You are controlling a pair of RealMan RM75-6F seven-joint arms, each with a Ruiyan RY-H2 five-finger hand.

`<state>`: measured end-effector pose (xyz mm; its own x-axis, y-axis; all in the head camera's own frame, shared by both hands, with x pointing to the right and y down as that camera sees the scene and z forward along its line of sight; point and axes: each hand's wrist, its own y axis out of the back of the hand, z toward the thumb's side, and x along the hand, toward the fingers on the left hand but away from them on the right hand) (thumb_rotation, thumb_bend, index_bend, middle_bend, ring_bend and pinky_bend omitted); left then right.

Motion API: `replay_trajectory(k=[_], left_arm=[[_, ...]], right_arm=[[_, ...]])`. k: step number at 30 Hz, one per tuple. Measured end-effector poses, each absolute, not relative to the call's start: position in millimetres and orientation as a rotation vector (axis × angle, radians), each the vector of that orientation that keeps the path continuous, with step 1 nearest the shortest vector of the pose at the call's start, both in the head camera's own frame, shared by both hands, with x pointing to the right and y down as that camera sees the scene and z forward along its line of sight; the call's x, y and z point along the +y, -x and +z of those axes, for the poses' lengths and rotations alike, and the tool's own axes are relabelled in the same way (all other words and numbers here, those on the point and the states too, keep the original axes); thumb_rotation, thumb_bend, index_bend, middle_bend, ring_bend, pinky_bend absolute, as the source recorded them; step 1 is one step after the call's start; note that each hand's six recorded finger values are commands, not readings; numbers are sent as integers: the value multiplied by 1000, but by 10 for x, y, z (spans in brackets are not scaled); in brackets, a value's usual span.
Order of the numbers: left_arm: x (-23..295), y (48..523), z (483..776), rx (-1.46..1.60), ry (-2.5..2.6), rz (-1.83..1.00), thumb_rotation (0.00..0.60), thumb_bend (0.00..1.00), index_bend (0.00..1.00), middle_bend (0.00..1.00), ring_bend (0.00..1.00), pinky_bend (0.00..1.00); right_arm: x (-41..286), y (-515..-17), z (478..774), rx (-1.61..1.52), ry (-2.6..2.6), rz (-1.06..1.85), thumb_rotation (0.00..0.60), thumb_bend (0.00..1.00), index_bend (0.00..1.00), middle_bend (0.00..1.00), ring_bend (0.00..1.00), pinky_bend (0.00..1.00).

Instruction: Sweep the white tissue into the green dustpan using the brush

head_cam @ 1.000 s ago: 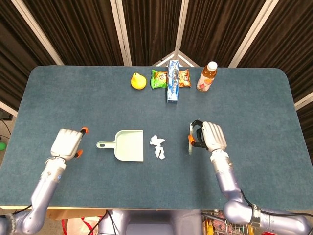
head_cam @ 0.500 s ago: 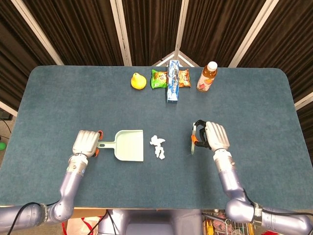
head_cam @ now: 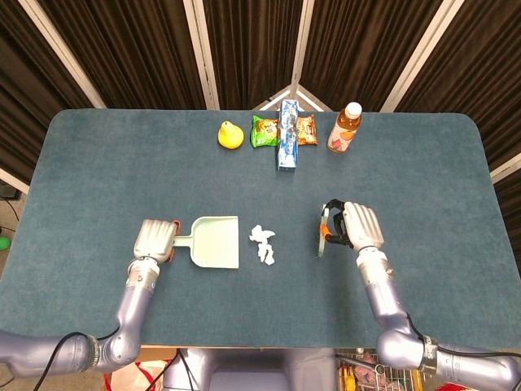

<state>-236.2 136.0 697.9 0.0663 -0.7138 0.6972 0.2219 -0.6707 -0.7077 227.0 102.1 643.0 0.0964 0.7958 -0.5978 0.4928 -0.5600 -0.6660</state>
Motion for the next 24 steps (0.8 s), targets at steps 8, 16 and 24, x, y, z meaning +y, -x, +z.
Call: replay_trajectory(k=[8, 16, 24], left_arm=[[1365, 2299, 7008, 509, 1646, -1687, 600, 606, 536, 1000, 976, 1000], [1329, 2226, 6943, 520, 1643, -1670, 600, 610, 543, 1000, 978, 1000], [1318, 2119, 6912, 518, 1651, -1674, 600, 612, 543, 1000, 978, 1000]], right_arm=[[1057, -2282, 6452, -1274, 2081, 1456, 600, 447, 869, 859, 926, 871], [1109, -2219, 6419, -1250, 2091, 1428, 600, 449, 869, 859, 926, 871], [1291, -2026, 6503, -1244, 2133, 1412, 600, 454, 869, 859, 926, 871]])
